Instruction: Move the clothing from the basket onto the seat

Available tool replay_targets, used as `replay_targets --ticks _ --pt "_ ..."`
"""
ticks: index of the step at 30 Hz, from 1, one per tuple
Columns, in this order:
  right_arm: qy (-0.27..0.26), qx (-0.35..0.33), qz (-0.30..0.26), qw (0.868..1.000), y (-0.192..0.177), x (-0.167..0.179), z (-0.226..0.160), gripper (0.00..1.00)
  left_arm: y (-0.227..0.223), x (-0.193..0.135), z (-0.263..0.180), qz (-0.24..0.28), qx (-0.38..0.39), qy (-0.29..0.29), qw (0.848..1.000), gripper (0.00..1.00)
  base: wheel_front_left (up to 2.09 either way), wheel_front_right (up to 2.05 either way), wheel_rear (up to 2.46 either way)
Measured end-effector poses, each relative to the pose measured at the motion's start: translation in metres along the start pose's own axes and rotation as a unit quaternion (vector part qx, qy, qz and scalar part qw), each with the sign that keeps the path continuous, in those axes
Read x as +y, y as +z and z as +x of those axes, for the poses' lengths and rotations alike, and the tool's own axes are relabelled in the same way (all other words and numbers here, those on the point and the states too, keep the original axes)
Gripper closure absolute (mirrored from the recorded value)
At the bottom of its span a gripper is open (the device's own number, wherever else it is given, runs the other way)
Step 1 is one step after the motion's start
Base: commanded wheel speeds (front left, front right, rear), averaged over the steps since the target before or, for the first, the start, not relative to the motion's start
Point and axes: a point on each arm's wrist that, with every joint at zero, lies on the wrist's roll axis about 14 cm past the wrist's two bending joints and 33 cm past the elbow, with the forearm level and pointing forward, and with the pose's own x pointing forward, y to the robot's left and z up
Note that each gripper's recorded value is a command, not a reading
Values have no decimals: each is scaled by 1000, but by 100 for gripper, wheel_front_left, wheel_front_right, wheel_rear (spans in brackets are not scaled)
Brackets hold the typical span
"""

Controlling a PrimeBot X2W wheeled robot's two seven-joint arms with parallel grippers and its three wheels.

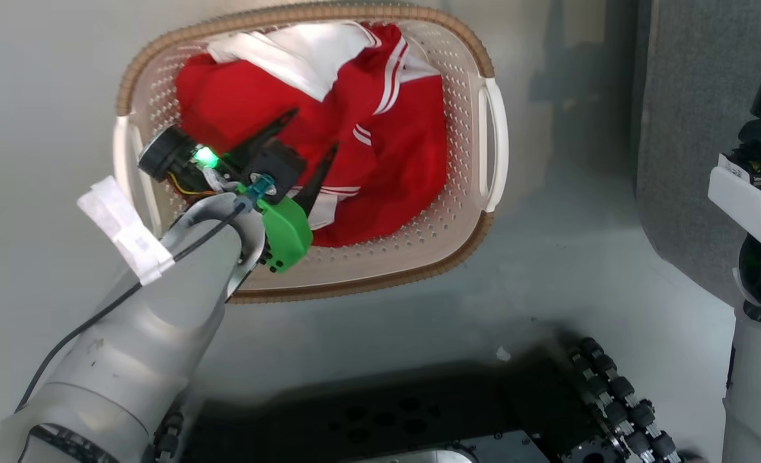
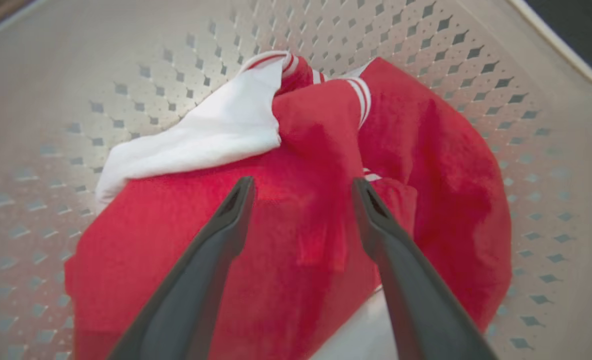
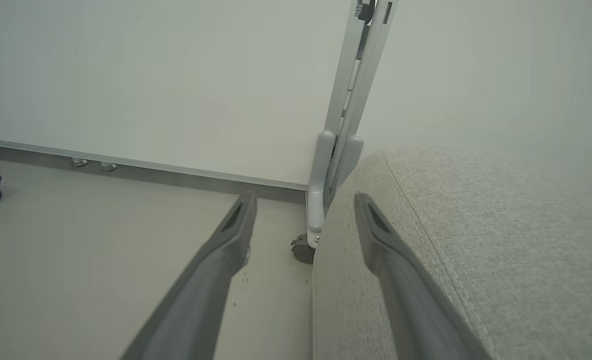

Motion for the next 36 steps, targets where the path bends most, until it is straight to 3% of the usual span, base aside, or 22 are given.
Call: replay_targets --ticks 6,14,28,29,30,31,36 --pt "7 20 -7 1000 -20 3 -3 0 -29 -9 17 -41 38 -8 998 0 0 0 0" --pt "11 34 -7 999 -33 7 -6 0 -37 -11 26 -48 47 -19 998 0 0 0 0" --pt "11 41 -3 999 -38 4 -8 0 -55 -10 33 -14 74 -38 996 0 0 0 0" --pt "11 41 -3 999 -38 4 -8 0 -55 -7 33 -11 75 -35 996 50 0 0 0" --pt "11 42 -3 999 -38 4 -8 0 -56 -5 32 -11 77 -33 996 64 0 0 0" --pt "10 42 -3 999 -38 4 -8 0 -56 -4 32 -11 76 -30 997 100 0 0 0" --pt "8 39 -3 999 -34 2 -7 0 -45 3 30 -13 66 -16 998 100 0 0 0"
